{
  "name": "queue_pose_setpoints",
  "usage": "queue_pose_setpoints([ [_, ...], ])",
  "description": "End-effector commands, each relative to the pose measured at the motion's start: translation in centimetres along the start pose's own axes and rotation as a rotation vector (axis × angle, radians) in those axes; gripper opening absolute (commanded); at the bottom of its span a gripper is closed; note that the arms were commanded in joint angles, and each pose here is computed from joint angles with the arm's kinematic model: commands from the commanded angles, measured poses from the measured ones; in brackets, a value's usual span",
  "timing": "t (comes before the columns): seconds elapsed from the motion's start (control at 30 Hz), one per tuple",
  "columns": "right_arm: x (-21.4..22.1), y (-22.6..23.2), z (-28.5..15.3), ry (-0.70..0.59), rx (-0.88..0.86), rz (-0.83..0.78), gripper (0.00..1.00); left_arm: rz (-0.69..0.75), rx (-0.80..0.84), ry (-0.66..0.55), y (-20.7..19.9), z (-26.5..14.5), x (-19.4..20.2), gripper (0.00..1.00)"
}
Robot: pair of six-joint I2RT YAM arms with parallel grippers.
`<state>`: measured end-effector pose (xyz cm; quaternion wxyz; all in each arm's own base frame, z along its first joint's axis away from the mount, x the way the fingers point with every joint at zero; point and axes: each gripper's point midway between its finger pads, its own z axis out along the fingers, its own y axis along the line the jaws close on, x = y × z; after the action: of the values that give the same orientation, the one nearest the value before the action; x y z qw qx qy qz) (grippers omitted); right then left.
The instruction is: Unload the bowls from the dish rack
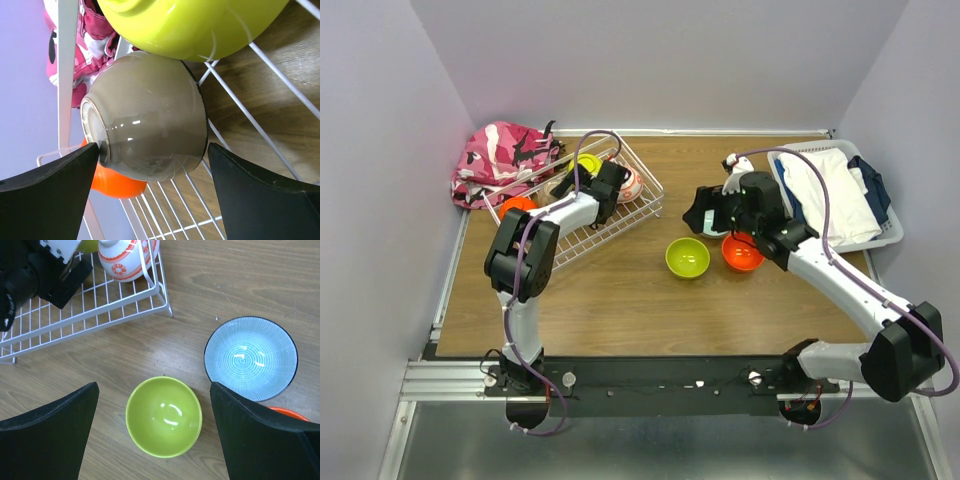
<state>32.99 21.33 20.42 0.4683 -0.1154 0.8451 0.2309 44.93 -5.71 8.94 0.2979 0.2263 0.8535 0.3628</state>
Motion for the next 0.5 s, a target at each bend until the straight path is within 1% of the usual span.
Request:
queue_pose_setpoints([
  [0.0, -1.0, 1.1, 0.3, 0.022, -0.036, -0.028, 1.00, 0.010, -0.040, 0.023, -0.5, 1.2, 0.3, 0.99],
  [0.2, -1.1, 1.5, 0.8, 0.034, -0.058, -0.024, 1.00, 0.004, -0.062, 0.015, -0.4, 1.1, 0.2, 0.93],
  [0.27, -1.3, 1.7, 0.9, 0.033, -0.063, -0.023, 0.99, -0.005, -0.063, 0.001, -0.2, 0.7, -0.2, 0.89],
  [0.3, -1.4, 1.7, 0.9, 0.031, -0.063, -0.023, 0.99, -0.006, -0.059, -0.008, -0.3, 0.5, -0.4, 0.84],
  [0.37, -1.8, 1.8, 0.8, 0.024, -0.067, -0.024, 0.99, -0.025, -0.059, -0.026, 0.2, 0.0, -0.8, 0.81],
  [0.4, -1.8, 1.8, 0.8, 0.022, -0.066, -0.025, 0.99, -0.031, -0.057, -0.032, 0.3, -0.1, -0.9, 0.77],
  [0.43, -1.9, 1.9, 0.7, 0.021, -0.068, -0.025, 0.99, -0.040, -0.058, -0.038, 0.6, -0.4, -1.0, 0.70],
  [0.47, -2.2, 2.0, 0.5, 0.014, -0.070, -0.026, 0.99, -0.045, -0.055, -0.042, 0.6, -0.5, -1.1, 0.69],
])
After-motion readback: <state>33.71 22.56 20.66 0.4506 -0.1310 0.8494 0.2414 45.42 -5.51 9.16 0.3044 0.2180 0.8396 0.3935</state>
